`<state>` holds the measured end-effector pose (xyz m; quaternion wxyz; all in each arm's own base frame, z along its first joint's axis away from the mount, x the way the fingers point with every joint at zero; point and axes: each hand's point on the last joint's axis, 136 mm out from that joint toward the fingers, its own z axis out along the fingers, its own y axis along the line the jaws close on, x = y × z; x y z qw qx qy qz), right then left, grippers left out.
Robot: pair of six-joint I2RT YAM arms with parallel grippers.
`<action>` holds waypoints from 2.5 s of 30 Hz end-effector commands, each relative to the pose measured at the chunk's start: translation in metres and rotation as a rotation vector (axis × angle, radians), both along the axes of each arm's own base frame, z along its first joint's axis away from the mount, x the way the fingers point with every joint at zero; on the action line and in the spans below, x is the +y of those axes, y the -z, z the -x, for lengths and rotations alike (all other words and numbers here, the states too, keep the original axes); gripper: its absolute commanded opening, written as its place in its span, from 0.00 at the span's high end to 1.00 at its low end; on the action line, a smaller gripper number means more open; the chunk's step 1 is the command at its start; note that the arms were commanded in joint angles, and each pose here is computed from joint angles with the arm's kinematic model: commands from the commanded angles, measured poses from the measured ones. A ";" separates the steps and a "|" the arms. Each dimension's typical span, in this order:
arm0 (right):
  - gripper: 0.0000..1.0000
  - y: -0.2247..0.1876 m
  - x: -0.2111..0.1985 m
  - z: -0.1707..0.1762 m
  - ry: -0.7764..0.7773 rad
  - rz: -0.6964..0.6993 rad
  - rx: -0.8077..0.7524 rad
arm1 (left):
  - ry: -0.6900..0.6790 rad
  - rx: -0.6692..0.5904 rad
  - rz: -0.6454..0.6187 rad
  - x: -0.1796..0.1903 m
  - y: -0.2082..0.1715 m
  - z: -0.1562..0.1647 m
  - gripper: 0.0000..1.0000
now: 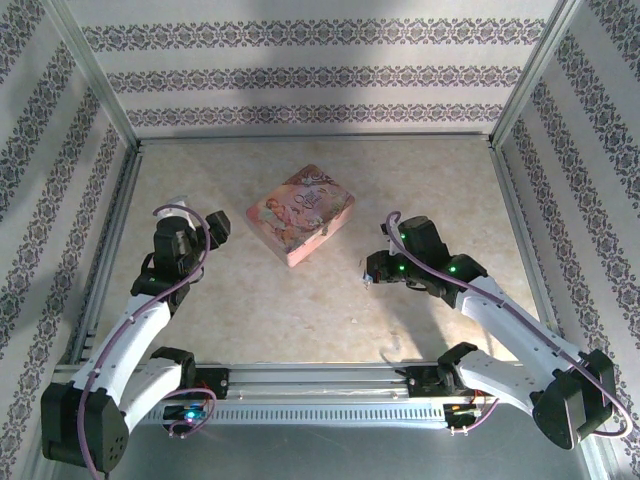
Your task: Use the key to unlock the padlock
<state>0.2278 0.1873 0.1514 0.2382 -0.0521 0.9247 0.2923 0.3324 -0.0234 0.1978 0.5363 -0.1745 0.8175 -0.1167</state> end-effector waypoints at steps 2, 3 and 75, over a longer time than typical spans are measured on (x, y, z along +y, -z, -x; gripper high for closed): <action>1.00 0.003 0.001 0.018 -0.034 0.002 0.070 | -0.040 -0.046 -0.004 0.009 -0.008 0.001 0.14; 1.00 0.005 0.002 0.021 -0.043 0.001 0.090 | -0.042 -0.045 -0.005 0.010 -0.008 0.002 0.14; 1.00 0.127 0.060 0.035 -0.269 0.191 0.472 | -0.018 0.000 0.008 0.006 0.003 0.004 0.10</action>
